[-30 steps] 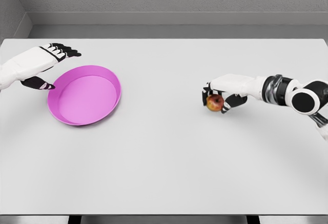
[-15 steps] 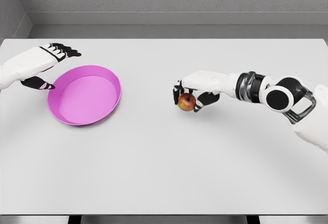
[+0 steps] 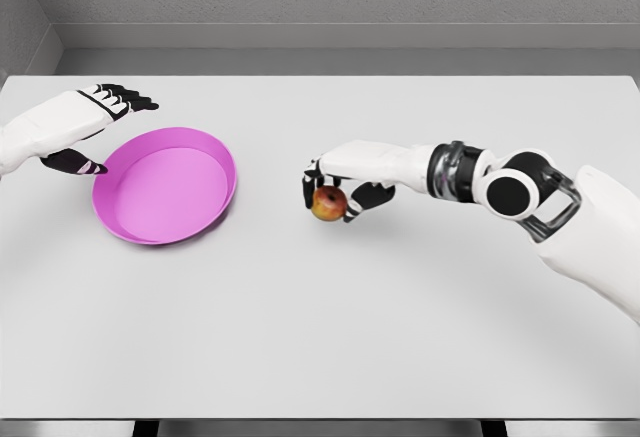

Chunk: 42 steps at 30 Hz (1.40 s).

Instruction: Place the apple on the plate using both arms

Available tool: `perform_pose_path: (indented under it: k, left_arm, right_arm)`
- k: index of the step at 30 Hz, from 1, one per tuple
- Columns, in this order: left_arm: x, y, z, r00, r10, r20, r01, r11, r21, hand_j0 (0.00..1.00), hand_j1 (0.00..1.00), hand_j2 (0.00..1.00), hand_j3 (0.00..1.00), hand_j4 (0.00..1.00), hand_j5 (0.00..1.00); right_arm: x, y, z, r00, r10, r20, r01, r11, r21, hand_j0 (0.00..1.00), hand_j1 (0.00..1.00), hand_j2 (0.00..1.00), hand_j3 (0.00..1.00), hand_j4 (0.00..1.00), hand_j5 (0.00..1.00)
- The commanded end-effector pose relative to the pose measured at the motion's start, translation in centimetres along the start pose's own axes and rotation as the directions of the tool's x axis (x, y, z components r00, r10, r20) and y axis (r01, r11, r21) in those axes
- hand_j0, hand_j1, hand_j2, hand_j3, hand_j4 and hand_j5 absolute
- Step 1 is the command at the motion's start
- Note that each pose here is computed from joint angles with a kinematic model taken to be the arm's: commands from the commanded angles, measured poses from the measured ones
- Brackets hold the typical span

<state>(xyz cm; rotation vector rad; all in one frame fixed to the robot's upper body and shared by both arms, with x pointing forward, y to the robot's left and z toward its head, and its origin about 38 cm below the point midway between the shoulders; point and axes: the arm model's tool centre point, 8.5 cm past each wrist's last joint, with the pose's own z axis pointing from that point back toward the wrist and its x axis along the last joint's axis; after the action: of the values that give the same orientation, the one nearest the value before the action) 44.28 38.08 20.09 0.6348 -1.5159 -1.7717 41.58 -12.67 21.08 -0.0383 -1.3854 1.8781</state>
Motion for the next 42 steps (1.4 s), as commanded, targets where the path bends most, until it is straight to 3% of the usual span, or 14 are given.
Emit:
perform_pose_path:
  k: [1, 3, 4, 5, 11, 13, 18, 20, 22, 24, 27, 32, 38, 42]
  left_arm:
    - [0.0, 0.1, 0.0, 1.000, 0.005, -0.001, -0.005, 1.000, 0.005, 1.00, 1.00, 1.00, 1.00, 1.00, 1.00]
    - [0.0, 0.1, 0.0, 1.000, 0.005, -0.001, -0.005, 1.000, 0.005, 1.00, 1.00, 1.00, 1.00, 1.00, 1.00]
    - [0.0, 0.1, 0.0, 1.000, 0.005, -0.001, -0.005, 1.000, 0.005, 1.00, 1.00, 1.00, 1.00, 1.00, 1.00]
    - [0.0, 0.1, 0.0, 1.000, 0.005, -0.001, -0.005, 1.000, 0.005, 1.00, 1.00, 1.00, 1.00, 1.00, 1.00]
    - [0.0, 0.1, 0.0, 1.000, 0.004, 0.002, -0.004, 1.000, 0.007, 1.00, 1.00, 1.00, 1.00, 1.00, 1.00]
    - [0.0, 0.2, 0.0, 1.000, 0.003, 0.002, -0.003, 1.000, 0.006, 1.00, 1.00, 1.00, 1.00, 1.00, 1.00]
    - [1.5, 0.4, -0.5, 0.999, -0.009, 0.047, 0.009, 1.000, 0.015, 1.00, 1.00, 1.00, 1.00, 1.00, 1.00]
    - [2.1, 0.5, -0.8, 0.998, -0.021, 0.066, 0.020, 1.000, 0.011, 1.00, 1.00, 1.00, 1.00, 1.00, 1.00]
    - [3.9, 1.0, -1.5, 0.991, -0.058, 0.120, 0.061, 0.998, -0.020, 1.00, 1.00, 1.00, 1.00, 1.00, 1.00]
    - [6.1, 1.4, -2.3, 0.979, -0.080, 0.186, 0.082, 0.997, -0.006, 1.00, 1.00, 1.00, 1.00, 1.00, 1.00]
    - [11.5, 1.3, -3.7, 0.934, -0.105, 0.342, 0.109, 0.994, 0.007, 1.00, 1.00, 1.00, 1.00, 1.00, 1.00]
    - [15.7, 1.8, -4.9, 0.883, -0.125, 0.453, 0.119, 0.992, 0.041, 1.00, 1.00, 1.00, 1.00, 1.00, 1.00]
    - [20.2, 0.7, -8.1, 0.808, -0.128, 0.575, 0.155, 0.988, 0.001, 1.00, 1.00, 1.00, 1.00, 1.00, 1.00]
    - [21.0, 0.5, -8.9, 0.790, -0.176, 0.587, 0.216, 0.976, 0.001, 1.00, 1.00, 1.00, 1.00, 1.00, 1.00]
  right_arm:
    - [0.3, 0.0, -0.3, 1.000, -0.002, 0.009, 0.002, 1.000, 0.000, 0.45, 0.45, 0.45, 0.45, 0.45, 0.45]
    - [0.3, 0.0, -0.3, 1.000, -0.002, 0.009, 0.002, 1.000, 0.000, 0.49, 0.49, 0.49, 0.49, 0.49, 0.49]
    - [0.0, 0.0, -0.3, 1.000, -0.018, -0.014, 0.018, 1.000, 0.000, 0.94, 0.94, 0.94, 0.94, 0.94, 0.94]
    - [-0.1, 0.0, -0.3, 0.999, -0.034, -0.036, 0.034, 0.999, -0.001, 1.00, 1.00, 1.00, 1.00, 1.00, 1.00]
    - [-0.2, -0.1, -0.1, 0.999, -0.035, -0.041, 0.035, 0.999, -0.004, 1.00, 1.00, 1.00, 1.00, 1.00, 1.00]
    - [-0.5, -1.8, 0.8, 0.999, -0.003, -0.054, 0.001, 1.000, -0.030, 1.00, 1.00, 1.00, 1.00, 1.00, 1.00]
    - [-5.4, -7.0, 10.9, 0.976, 0.059, -0.209, -0.098, 0.979, -0.179, 1.00, 1.00, 1.00, 1.00, 1.00, 1.00]
    - [-7.0, -7.6, 14.9, 0.961, 0.075, -0.268, -0.133, 0.969, -0.207, 1.00, 1.00, 1.00, 1.00, 1.00, 1.00]
    - [-7.9, -7.4, 18.1, 0.956, 0.099, -0.277, -0.168, 0.957, -0.235, 1.00, 1.00, 1.00, 1.00, 1.00, 1.00]
    - [-8.5, -6.6, 19.9, 0.958, 0.109, -0.266, -0.180, 0.949, -0.258, 1.00, 1.00, 1.00, 1.00, 1.00, 1.00]
    - [-8.8, -5.7, 20.0, 0.961, 0.111, -0.255, -0.176, 0.952, -0.249, 1.00, 1.00, 1.00, 1.00, 1.00, 1.00]
    - [-8.9, -3.8, 18.9, 0.968, 0.095, -0.234, -0.146, 0.966, -0.213, 1.00, 1.00, 1.00, 1.00, 1.00, 1.00]
    - [-9.2, -3.1, 18.8, 0.967, 0.072, -0.243, -0.123, 0.971, -0.203, 1.00, 1.00, 1.00, 1.00, 1.00, 1.00]
    - [-9.3, -2.9, 18.8, 0.967, 0.069, -0.244, -0.119, 0.973, -0.198, 1.00, 1.00, 1.00, 1.00, 1.00, 1.00]
